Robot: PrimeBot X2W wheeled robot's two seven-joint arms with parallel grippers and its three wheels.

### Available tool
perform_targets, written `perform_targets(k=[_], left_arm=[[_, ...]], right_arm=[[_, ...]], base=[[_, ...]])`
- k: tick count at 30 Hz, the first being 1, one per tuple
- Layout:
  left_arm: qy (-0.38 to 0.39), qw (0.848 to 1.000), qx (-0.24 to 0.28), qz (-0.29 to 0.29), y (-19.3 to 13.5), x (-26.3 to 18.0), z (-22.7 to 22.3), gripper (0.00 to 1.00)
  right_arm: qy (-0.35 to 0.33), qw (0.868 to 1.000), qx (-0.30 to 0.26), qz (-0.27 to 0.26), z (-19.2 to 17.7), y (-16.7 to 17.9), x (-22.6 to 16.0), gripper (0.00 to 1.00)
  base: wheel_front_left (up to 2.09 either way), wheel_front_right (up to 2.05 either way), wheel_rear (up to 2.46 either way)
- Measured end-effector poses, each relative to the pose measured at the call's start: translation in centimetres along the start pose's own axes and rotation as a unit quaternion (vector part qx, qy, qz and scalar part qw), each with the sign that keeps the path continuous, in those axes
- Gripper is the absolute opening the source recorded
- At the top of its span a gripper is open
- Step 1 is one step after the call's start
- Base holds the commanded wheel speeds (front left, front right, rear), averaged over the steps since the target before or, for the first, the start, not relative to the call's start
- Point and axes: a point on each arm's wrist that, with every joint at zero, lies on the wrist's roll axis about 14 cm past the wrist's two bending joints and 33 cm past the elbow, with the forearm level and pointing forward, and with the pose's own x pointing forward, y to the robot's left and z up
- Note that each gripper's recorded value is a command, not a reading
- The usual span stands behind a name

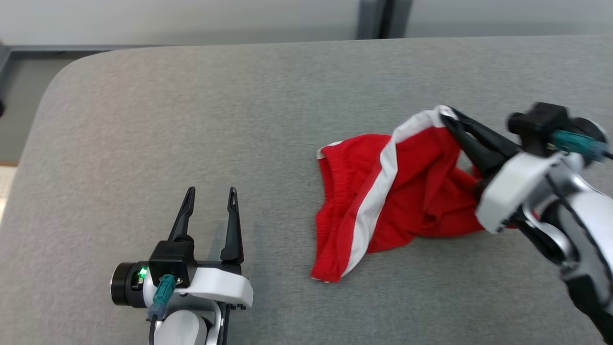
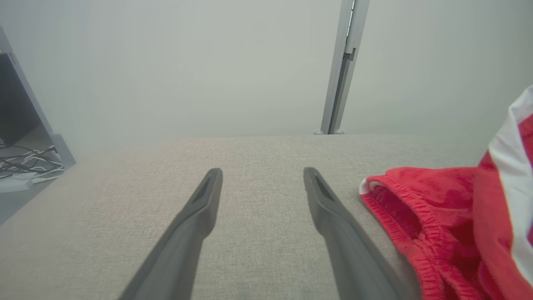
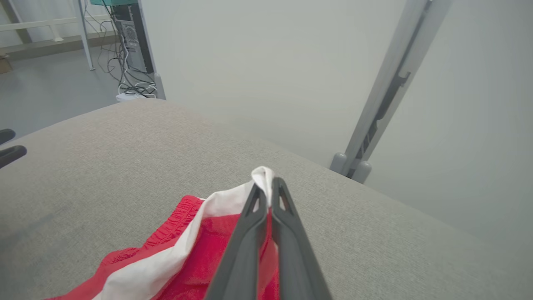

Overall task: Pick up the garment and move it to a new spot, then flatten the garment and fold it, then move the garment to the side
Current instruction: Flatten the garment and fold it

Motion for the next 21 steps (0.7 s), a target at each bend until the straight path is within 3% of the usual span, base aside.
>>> perform_targets(k=[9, 14, 21], left_arm=[[-0.001, 0.998, 0.001, -0.056, -3.5, 0.8, -0.2, 1.0], [0.0, 0.997, 0.003, -0.082, -5.1, 1.3, -0.4, 1.0], [0.0, 0.995, 0.004, -0.095, -5.9, 1.4, -0.5, 1.0]], right_arm=[[0.092, 0.993, 0.036, -0.066, -3.7, -2.3, -10.7, 0.0], [0.182, 0.975, 0.068, -0.105, -8.2, -2.8, -15.9, 0.0], [0.246, 0.957, 0.103, -0.111, -11.5, -1.5, -18.8, 0.0]], base=[[0.0, 0.0, 0.0], [0.0, 0.0, 0.0], [0.0, 0.0, 0.0]])
